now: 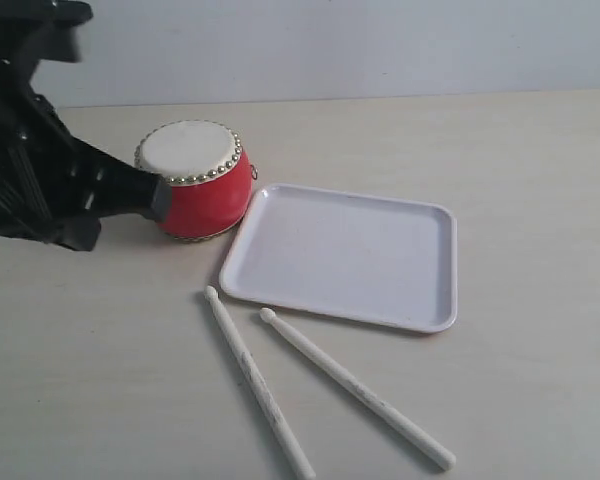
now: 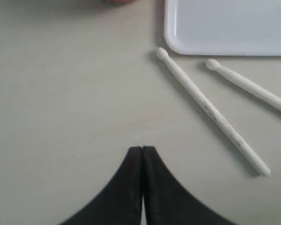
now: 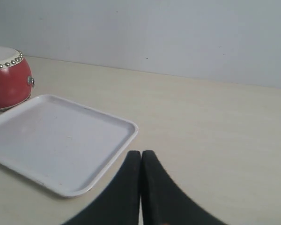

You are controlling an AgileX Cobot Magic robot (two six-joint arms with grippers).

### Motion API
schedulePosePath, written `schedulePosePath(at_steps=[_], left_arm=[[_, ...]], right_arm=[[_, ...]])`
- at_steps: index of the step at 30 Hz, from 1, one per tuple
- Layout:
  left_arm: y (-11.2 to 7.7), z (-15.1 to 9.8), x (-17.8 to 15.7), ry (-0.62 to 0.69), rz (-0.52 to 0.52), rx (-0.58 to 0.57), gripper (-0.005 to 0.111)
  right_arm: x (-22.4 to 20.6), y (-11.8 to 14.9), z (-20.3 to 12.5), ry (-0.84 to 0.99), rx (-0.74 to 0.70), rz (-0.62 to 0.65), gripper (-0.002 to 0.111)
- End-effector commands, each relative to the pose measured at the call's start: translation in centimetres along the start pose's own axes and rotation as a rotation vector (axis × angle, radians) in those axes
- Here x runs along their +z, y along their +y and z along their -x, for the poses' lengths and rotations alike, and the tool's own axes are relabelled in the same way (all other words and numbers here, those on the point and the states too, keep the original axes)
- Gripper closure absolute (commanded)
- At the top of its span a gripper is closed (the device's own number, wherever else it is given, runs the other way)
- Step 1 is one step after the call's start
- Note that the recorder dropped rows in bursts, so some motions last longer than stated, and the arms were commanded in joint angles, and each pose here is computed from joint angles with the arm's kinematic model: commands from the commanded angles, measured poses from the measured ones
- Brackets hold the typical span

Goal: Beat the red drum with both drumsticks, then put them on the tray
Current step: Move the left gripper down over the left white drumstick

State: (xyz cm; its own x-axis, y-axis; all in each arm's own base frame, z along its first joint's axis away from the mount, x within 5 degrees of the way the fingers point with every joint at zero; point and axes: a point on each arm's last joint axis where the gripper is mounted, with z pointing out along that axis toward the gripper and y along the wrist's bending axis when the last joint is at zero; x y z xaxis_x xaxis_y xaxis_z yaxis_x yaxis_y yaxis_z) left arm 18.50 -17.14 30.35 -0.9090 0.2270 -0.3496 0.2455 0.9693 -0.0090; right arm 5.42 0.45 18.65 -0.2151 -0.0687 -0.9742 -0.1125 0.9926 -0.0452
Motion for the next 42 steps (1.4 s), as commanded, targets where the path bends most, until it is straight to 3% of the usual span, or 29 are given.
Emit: schedulePosePath(at_steps=[1, 5, 7, 16, 21, 28, 34, 38, 39, 42], left_arm=[[-2.6, 0.2, 0.5, 0.007, -0.173, -0.069, 0.107], [-4.5, 0.2, 1.3, 0.088, -0.325, -0.180, 0.107], [-5.1, 0.0, 2.1, 0.143, -0.337, -0.162, 0.107], [-6.0, -1.2, 8.4, 0.318, -0.241, -0.172, 0.107], [-6.6, -0.9, 11.0, 0.296, -0.238, -0.156, 0.107], [-7.7, -0.5, 13.7, 0.240, -0.223, -0.313, 0.107], [-7.8, -1.7, 15.4, 0.241, -0.056, -0.278, 0.106], [-7.5, -2.1, 15.6, 0.278, -0.010, -0.278, 0.089], [-7.5, -2.1, 15.6, 0.285, -0.008, -0.308, 0.073], [-7.8, -2.1, 15.5, 0.279, -0.028, -0.327, 0.050]], right_arm=[[0.0, 0.0, -0.1, -0.003, -0.004, -0.006, 0.108], [0.0, 0.0, -0.1, -0.003, -0.004, -0.006, 0.108], [0.0, 0.0, -0.1, -0.003, -0.004, -0.006, 0.108], [0.0, 0.0, -0.1, -0.003, -0.004, -0.006, 0.108], [0.0, 0.0, -0.1, -0.003, -0.004, -0.006, 0.108], [0.0, 0.0, -0.1, -0.003, -0.004, -0.006, 0.108], [0.0, 0.0, -0.1, -0.003, -0.004, -0.006, 0.108], [0.0, 0.0, -0.1, -0.003, -0.004, -0.006, 0.108], [0.0, 0.0, -0.1, -0.003, -0.004, -0.006, 0.108], [0.0, 0.0, -0.1, -0.003, -0.004, -0.006, 0.108]])
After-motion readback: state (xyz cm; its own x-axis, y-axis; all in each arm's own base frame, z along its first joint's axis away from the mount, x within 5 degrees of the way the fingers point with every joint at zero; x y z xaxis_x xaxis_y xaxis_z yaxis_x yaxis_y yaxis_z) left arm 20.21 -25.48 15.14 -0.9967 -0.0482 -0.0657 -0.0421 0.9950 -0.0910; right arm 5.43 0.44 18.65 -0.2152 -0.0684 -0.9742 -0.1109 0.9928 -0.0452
